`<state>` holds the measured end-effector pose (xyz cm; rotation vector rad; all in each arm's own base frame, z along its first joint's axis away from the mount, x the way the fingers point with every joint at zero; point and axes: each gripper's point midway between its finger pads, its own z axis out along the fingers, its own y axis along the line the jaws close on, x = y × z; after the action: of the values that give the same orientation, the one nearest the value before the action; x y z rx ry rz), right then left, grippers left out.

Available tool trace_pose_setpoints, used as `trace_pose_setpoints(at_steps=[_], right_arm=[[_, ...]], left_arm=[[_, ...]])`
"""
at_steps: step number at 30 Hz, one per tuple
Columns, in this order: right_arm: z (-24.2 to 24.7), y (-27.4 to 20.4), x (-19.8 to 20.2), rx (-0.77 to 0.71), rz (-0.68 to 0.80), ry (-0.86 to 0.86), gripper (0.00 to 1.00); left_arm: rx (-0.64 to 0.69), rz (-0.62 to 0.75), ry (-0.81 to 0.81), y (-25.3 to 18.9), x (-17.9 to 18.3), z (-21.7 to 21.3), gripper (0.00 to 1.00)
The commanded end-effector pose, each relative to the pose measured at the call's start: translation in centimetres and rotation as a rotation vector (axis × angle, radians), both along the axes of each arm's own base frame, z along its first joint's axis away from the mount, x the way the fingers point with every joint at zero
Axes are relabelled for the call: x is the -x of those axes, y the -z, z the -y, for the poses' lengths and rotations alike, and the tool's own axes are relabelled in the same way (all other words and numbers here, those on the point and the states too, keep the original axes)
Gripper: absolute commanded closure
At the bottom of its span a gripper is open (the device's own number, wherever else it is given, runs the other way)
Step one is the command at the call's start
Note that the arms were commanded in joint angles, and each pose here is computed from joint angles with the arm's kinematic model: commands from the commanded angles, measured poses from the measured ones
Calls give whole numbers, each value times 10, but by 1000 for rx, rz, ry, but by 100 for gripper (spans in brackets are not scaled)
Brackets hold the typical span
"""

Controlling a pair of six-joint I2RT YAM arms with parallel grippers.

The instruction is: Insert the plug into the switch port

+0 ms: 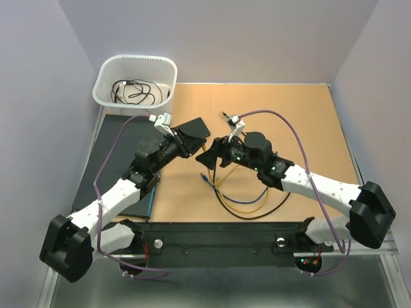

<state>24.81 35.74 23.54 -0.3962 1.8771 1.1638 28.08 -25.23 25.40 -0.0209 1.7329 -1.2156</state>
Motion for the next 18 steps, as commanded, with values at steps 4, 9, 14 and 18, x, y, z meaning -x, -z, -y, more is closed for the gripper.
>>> trace_pose_setpoints(at_steps=[4, 9, 14, 18], right_arm=[[14, -70, 47, -127, 263, -183, 0], [23, -97, 78, -216, 330, -328, 15], [29, -102, 86, -258, 329, -363, 27], [38, -113, 81, -278, 357, -321, 32]], left_arm=[[92, 313, 165, -71, 31, 9, 100], [239, 534, 365, -119, 82, 11, 100], [354, 622, 512, -137, 122, 6, 100], [445, 715, 603, -145, 152, -4, 100]])
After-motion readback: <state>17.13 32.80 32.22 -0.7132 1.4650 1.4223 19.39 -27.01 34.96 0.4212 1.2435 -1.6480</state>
